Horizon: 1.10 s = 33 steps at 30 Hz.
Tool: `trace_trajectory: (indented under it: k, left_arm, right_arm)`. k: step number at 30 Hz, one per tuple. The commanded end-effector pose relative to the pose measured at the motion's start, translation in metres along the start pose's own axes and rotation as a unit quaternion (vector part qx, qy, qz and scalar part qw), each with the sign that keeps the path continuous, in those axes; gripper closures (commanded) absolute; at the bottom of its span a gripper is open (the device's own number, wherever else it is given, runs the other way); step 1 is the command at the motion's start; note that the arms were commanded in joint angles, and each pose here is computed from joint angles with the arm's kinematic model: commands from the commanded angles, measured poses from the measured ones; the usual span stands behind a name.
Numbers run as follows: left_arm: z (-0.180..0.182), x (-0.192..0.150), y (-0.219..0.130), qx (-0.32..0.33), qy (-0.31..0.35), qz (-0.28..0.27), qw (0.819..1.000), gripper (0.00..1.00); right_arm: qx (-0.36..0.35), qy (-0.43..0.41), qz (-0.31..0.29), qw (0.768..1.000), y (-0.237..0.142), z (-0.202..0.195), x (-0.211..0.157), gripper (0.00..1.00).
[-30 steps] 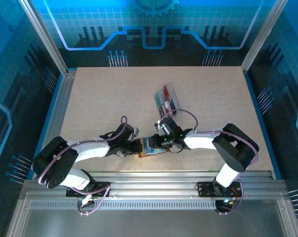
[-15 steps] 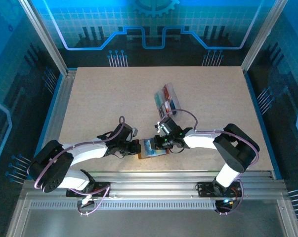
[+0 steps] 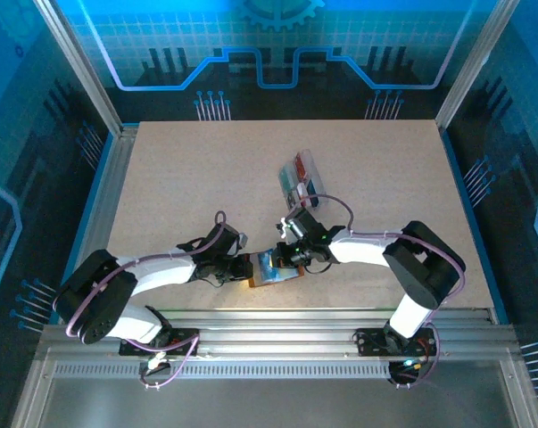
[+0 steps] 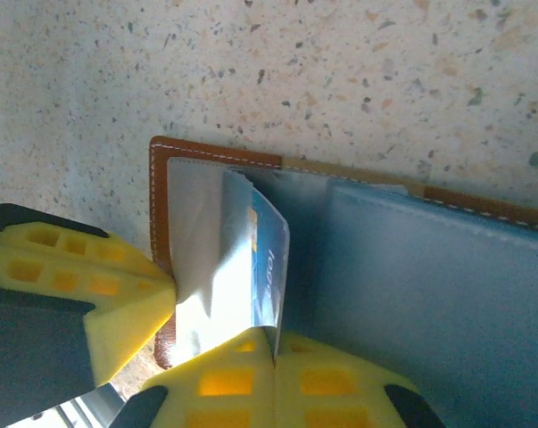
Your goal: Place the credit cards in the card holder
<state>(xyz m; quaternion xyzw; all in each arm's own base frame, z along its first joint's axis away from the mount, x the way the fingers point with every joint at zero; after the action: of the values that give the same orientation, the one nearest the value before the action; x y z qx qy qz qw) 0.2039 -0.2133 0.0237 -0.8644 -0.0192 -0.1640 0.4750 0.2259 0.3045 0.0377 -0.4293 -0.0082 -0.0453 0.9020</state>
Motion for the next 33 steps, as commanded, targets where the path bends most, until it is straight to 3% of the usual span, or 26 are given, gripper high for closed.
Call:
trace_trajectory:
  k: [1,13,22,33]
  left_arm:
    - [0.009,-0.003,0.005,0.015,0.004,0.008,1.000,1.00]
    - [0.009,-0.003,0.005,0.013,0.003,0.007,1.000,1.00]
    - [0.008,-0.004,0.006,0.011,0.003,0.008,1.000,1.00]
    - [0.006,-0.002,0.008,0.005,0.003,0.007,1.000,1.00]
  right_arm:
    - [-0.043,0.010,0.039,0.998,0.010,-0.024,-0.013,1.00]
    - [-0.055,0.007,0.060,0.997,0.012,-0.027,-0.020,1.00]
    - [-0.025,0.004,0.066,0.998,0.020,-0.012,-0.026,1.00]
    - [-0.010,-0.019,0.068,0.997,0.030,0.006,-0.031,0.87]
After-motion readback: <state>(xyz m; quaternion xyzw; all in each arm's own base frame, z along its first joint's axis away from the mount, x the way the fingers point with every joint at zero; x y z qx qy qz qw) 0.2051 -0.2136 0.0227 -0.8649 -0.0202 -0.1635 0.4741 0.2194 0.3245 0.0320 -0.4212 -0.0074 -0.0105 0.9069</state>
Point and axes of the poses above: each hand's point on the last joint's axis, 136 mm out from that joint toward the fingers, its own y axis out along the fingers, its own z axis along the line the jaws close on, x = y × z, the point moved 1 cm from there along -y, back along the fingers, and after that the axes turned 15 degrees about y, right-handed, at the moved point
